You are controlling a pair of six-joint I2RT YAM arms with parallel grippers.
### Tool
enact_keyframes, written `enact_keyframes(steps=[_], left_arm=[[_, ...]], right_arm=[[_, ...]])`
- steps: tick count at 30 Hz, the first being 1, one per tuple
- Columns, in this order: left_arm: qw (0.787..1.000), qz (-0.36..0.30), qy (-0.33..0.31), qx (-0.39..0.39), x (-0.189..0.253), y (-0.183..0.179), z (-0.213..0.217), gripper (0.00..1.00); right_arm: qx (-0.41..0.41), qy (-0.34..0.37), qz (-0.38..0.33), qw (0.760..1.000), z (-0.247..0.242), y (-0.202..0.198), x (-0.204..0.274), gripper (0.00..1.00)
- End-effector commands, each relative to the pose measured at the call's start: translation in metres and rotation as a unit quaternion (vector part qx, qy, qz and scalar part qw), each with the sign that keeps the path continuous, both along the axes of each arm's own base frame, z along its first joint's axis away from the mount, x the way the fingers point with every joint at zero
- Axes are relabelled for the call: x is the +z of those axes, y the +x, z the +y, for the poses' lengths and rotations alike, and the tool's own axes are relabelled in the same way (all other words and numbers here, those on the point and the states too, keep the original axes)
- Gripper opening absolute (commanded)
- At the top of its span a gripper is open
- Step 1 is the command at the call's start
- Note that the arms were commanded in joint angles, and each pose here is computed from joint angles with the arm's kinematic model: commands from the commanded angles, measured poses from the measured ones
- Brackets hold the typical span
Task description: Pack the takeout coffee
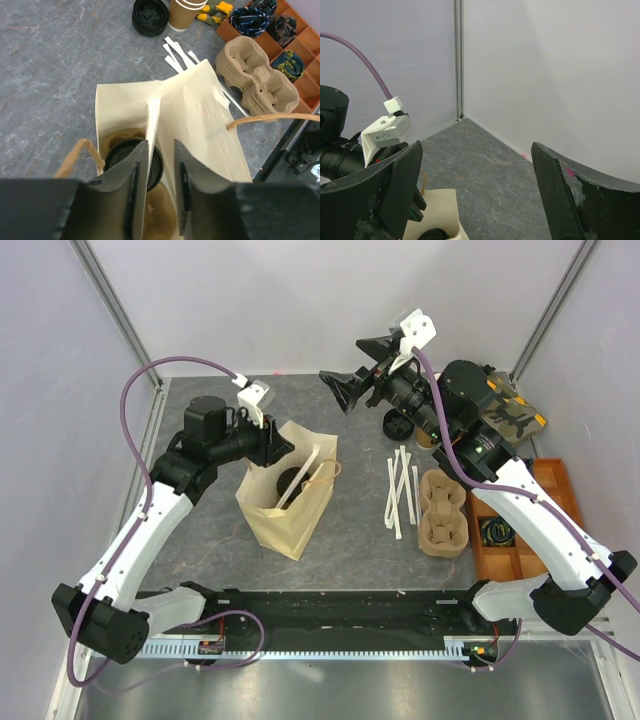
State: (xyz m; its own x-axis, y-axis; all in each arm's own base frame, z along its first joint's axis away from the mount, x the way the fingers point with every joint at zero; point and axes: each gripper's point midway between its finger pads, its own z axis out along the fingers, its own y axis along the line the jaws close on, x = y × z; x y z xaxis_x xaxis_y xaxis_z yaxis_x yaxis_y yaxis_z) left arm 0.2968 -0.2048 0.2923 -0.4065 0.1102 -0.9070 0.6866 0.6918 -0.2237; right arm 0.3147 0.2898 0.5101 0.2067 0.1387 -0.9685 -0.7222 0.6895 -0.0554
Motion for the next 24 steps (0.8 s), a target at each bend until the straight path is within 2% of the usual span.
enact_keyframes(steps=[1, 9, 13, 15, 19, 20, 24], left_arm=[[0.999, -0.046, -0.005, -0.003, 0.023, -0.001, -0.003, 0.40], [0.995, -0.096, -0.013, -0.019, 0.065, -0.012, -0.006, 0.46], [0.991, -0.129, -0.030, -0.030, 0.098, -0.022, -0.006, 0.53], [0.986, -0.161, -0.028, -0.034, 0.118, -0.023, -0.004, 0.59], [0.984, -0.175, -0.027, -0.017, 0.141, -0.020, 0.000, 0.73], [0.982, -0.186, -0.028, -0.006, 0.153, -0.017, 0.004, 0.82], [0.986, -0.163, -0.020, 0.034, 0.166, -0.003, 0.011, 0.91]], right_arm=[[-0.002, 0.006, -0.018, 1.000, -0.005, -0.005, 0.011, 0.98], [-0.001, 0.003, -0.013, 1.000, 0.000, -0.001, 0.007, 0.98], [-0.012, 0.007, -0.005, 1.000, -0.001, 0.005, 0.003, 0.98], [-0.023, 0.009, 0.004, 1.000, -0.002, 0.011, -0.001, 0.98], [-0.037, 0.013, 0.014, 0.999, -0.002, 0.018, -0.006, 0.98], [-0.042, 0.013, 0.017, 0.999, -0.002, 0.021, -0.008, 0.98], [-0.089, 0.028, 0.046, 0.995, -0.015, 0.039, -0.017, 0.98]])
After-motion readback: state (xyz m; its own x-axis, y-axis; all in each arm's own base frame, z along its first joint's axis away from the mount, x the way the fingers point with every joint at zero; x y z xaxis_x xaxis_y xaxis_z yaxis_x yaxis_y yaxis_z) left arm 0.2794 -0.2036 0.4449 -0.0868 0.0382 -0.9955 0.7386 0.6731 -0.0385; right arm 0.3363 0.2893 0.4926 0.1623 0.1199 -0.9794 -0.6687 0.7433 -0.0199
